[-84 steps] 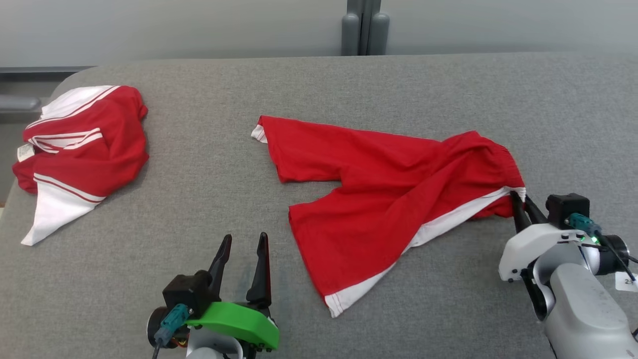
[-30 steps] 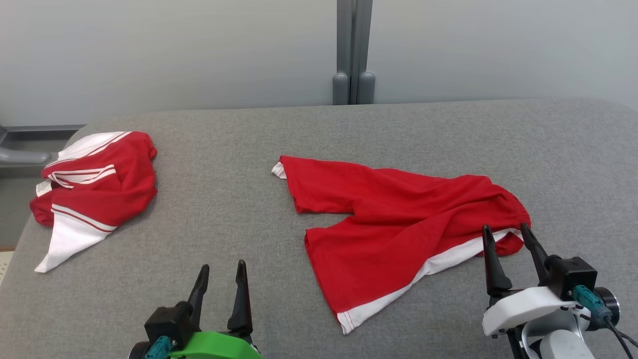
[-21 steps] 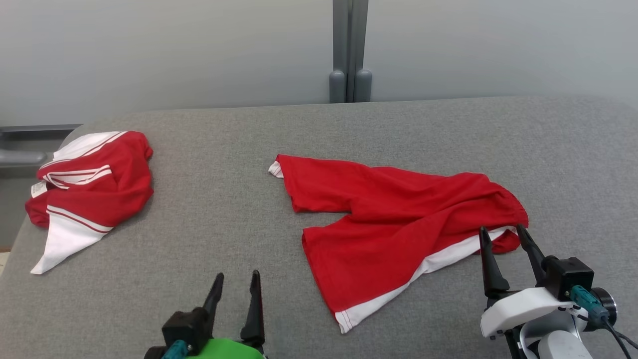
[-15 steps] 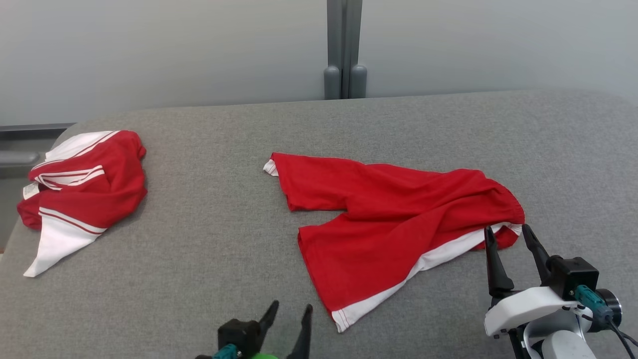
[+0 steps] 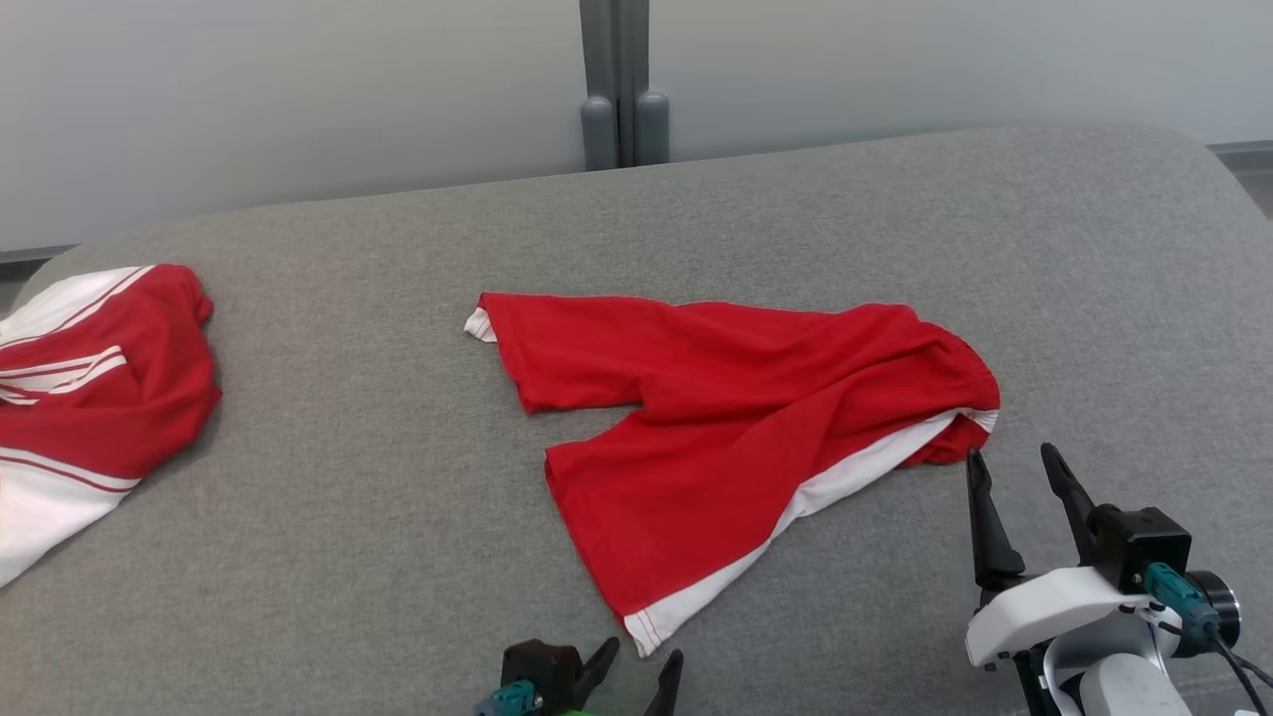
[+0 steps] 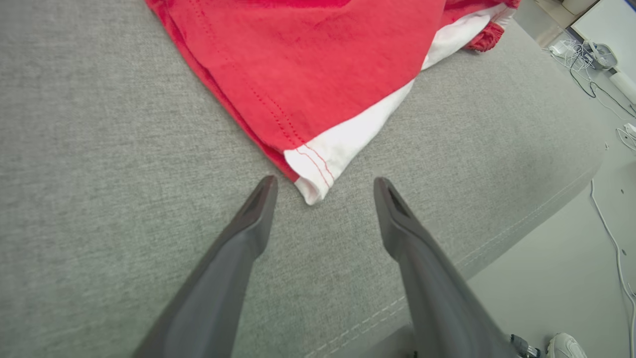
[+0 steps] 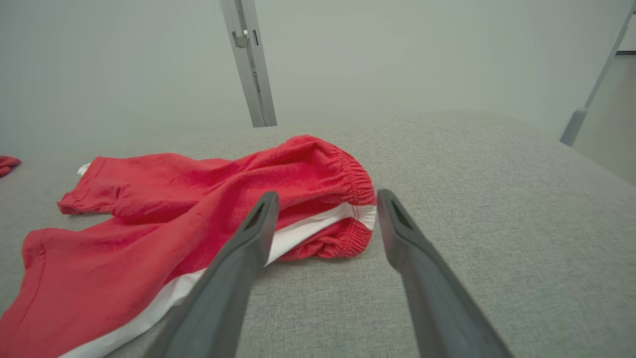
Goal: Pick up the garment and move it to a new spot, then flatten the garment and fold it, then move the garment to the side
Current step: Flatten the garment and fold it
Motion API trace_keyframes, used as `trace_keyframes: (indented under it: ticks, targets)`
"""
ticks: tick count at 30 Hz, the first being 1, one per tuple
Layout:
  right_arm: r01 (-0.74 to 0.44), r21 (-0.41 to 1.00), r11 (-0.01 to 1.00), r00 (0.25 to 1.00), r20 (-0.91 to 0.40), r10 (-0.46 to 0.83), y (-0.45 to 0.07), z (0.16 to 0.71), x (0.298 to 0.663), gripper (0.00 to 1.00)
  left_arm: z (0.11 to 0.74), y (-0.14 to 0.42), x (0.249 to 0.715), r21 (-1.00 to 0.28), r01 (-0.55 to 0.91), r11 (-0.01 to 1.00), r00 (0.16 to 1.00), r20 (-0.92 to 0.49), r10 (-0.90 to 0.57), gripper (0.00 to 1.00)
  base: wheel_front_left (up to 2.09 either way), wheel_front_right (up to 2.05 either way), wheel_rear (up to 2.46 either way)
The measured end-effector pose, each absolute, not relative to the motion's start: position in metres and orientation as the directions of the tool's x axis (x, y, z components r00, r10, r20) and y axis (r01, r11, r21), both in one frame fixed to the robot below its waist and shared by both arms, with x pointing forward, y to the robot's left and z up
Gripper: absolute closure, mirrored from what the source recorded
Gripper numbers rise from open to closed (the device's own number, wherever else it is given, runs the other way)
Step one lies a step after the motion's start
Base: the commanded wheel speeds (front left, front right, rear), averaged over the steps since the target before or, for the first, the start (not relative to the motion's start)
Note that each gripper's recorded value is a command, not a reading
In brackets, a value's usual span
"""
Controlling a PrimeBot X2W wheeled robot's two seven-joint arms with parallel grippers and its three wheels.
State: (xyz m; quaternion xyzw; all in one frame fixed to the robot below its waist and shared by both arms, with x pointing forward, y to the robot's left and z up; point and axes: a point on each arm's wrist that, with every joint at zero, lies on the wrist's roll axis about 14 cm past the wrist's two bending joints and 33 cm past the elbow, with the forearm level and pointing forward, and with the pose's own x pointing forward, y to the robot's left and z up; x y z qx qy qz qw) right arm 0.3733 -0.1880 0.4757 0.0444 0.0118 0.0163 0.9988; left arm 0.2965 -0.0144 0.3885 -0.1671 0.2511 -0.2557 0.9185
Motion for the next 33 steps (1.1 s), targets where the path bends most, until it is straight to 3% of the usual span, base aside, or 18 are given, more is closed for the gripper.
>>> trace_keyframes:
  ticks: [10,12,14,15,17,19,22,23,25,29,30,31,32,33]
  targets:
    - [0.015,0.085,0.996,0.999,-0.045,-0.011,-0.203,0.468,0.365,0.0,0.383,-0.029,0.298,-0.442,0.419,0.793,0.719,-0.372,-0.587,0.03,0.0,0.0,0.0]
    - [0.019,0.085,0.996,0.999,-0.047,-0.015,-0.204,0.467,0.364,0.0,0.383,-0.032,0.297,-0.447,0.422,0.788,0.714,-0.372,-0.593,0.2,0.0,0.0,0.0]
    - [0.022,0.085,0.996,0.999,-0.049,-0.018,-0.205,0.467,0.363,0.0,0.385,-0.034,0.299,-0.451,0.427,0.784,0.716,-0.361,-0.598,0.57,0.0,0.0,0.0]
    - [0.024,0.084,0.996,0.999,-0.05,-0.02,-0.205,0.467,0.363,0.0,0.386,-0.034,0.302,-0.451,0.427,0.784,0.72,-0.356,-0.596,0.68,0.0,0.0,0.0]
    - [0.028,0.082,0.996,0.998,-0.051,-0.024,-0.207,0.466,0.363,0.0,0.389,-0.034,0.306,-0.454,0.419,0.786,0.729,-0.347,-0.589,0.86,0.0,0.0,0.0]
    - [0.03,0.073,0.997,0.998,-0.059,-0.026,-0.208,0.464,0.363,0.0,0.387,-0.032,0.308,-0.455,0.405,0.793,0.735,-0.353,-0.579,0.98,0.0,0.0,0.0]
    - [0.029,0.068,0.997,0.997,-0.067,-0.025,-0.208,0.461,0.364,0.0,0.378,-0.028,0.306,-0.45,0.386,0.806,0.73,-0.385,-0.565,0.98,0.0,0.0,0.0]
    - [0.029,0.068,0.997,0.997,-0.069,-0.024,-0.208,0.461,0.364,0.0,0.375,-0.027,0.305,-0.441,0.386,0.81,0.725,-0.399,-0.562,0.95,0.0,0.0,0.0]
    - [0.028,0.068,0.997,0.997,-0.07,-0.023,-0.207,0.46,0.366,0.0,0.373,-0.027,0.305,-0.442,0.384,0.811,0.72,-0.406,-0.563,0.8,0.0,0.0,0.0]
    - [0.028,0.065,0.998,0.997,-0.073,-0.023,-0.208,0.459,0.37,0.0,0.372,-0.028,0.308,-0.438,0.386,0.812,0.717,-0.411,-0.563,0.72,0.0,0.0,0.0]
    - [0.026,0.06,0.998,0.997,-0.077,-0.021,-0.207,0.458,0.371,0.0,0.371,-0.028,0.308,-0.432,0.39,0.813,0.716,-0.413,-0.563,0.74,0.0,0.0,0.0]
    - [0.025,0.06,0.998,0.997,-0.08,-0.021,-0.207,0.457,0.371,0.0,0.371,-0.028,0.309,-0.432,0.39,0.813,0.715,-0.414,-0.563,0.84,0.0,0.0,0.0]
    - [0.024,0.058,0.998,0.996,-0.084,-0.019,-0.207,0.456,0.372,0.0,0.371,-0.028,0.309,-0.433,0.389,0.813,0.715,-0.415,-0.563,1.0,0.0,0.0,0.0]
    - [0.022,0.05,0.999,0.996,-0.089,-0.017,-0.207,0.454,0.374,0.0,0.371,-0.028,0.31,-0.435,0.386,0.813,0.717,-0.414,-0.561,1.0,0.0,0.0,0.0]
